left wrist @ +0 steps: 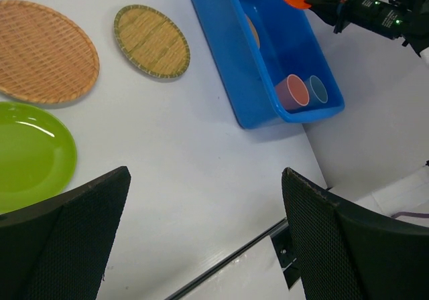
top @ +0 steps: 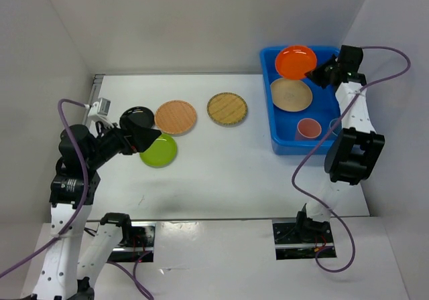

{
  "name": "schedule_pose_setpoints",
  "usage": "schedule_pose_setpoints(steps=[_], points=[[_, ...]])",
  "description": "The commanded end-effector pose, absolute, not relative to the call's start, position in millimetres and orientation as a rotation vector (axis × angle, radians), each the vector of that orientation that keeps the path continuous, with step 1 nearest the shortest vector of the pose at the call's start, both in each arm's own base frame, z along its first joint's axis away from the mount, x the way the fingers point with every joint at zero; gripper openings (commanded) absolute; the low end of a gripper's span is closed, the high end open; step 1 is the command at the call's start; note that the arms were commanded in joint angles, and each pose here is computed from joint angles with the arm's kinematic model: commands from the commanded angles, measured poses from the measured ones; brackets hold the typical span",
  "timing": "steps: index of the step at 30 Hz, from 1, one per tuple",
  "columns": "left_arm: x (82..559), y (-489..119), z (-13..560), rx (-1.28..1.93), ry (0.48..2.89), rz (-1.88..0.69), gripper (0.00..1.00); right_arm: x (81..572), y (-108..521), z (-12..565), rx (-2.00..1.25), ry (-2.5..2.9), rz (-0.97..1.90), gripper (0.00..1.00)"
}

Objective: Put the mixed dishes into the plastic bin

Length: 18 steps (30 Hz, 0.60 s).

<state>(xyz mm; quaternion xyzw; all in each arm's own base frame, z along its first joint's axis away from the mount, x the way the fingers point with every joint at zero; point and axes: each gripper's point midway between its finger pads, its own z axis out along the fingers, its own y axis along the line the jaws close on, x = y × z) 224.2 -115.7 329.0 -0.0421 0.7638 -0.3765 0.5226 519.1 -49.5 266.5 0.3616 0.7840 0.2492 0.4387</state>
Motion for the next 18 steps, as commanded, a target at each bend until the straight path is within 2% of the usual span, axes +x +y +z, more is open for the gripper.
schedule_pose_setpoints(steps=[1, 11, 18], points=[[228.0, -116.1, 333.5, -0.062, 1.817, -0.891, 1.00, 531.0, -72.0, 261.0, 1.014, 1.876, 0.560, 0.00], [228.7, -111.5, 336.0, -0.079, 1.815, -0.859, 1.00, 546.6, -91.5, 160.7, 1.197, 2.015, 0.428, 0.00], [228.6, -109.9, 337.5, -0.077, 1.814, -0.844, 1.00, 548.5, -94.8, 124.2, 1.213, 2.092, 0.382, 0.00]])
